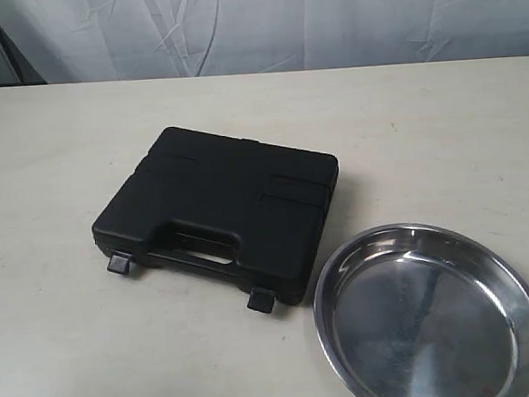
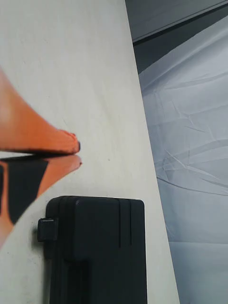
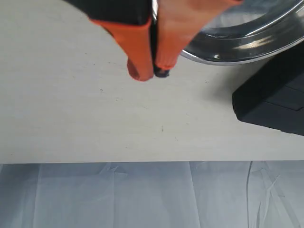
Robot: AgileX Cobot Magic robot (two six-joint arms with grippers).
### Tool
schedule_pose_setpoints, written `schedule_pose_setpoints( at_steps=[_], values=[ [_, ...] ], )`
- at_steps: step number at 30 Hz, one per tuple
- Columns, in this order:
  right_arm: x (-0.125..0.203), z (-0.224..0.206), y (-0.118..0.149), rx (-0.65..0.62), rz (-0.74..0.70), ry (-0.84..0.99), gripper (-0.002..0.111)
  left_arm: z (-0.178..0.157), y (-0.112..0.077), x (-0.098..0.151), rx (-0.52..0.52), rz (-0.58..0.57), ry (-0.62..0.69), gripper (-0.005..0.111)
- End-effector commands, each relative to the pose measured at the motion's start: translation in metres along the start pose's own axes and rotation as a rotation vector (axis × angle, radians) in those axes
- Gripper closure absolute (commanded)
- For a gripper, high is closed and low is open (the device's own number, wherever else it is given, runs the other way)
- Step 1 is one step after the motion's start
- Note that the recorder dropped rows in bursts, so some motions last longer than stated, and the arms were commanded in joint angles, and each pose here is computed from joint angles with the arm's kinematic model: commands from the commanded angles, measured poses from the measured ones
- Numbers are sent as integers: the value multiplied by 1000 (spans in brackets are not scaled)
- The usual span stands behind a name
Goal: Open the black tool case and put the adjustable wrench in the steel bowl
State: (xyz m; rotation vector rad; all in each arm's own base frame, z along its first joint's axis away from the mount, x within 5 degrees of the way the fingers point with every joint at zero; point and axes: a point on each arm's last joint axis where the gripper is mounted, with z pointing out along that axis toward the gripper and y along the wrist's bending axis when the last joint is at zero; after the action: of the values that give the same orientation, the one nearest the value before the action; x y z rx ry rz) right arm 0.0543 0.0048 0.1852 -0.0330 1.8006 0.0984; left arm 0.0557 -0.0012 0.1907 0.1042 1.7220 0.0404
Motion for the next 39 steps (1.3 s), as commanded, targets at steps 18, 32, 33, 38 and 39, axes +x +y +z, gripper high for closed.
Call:
schedule_pose_setpoints(
  at_steps=[18,32,33,38,39],
  values=[
    [-102,-23,7,-98,350,-316,109,0,0,-1,1,-5,-3,107],
    [-224,158,74,-587,-223,438,109,0,0,-1,1,-5,-3,107],
    [-225,172,85,-628,-250,460,109,0,0,-1,1,-5,-3,107],
    [-207,221,149,-775,-433,564,106,0,0,-1,1,-5,-3,107],
    [-201,226,160,-794,-484,584,102,0,0,-1,1,-5,-3,107]
  ],
)
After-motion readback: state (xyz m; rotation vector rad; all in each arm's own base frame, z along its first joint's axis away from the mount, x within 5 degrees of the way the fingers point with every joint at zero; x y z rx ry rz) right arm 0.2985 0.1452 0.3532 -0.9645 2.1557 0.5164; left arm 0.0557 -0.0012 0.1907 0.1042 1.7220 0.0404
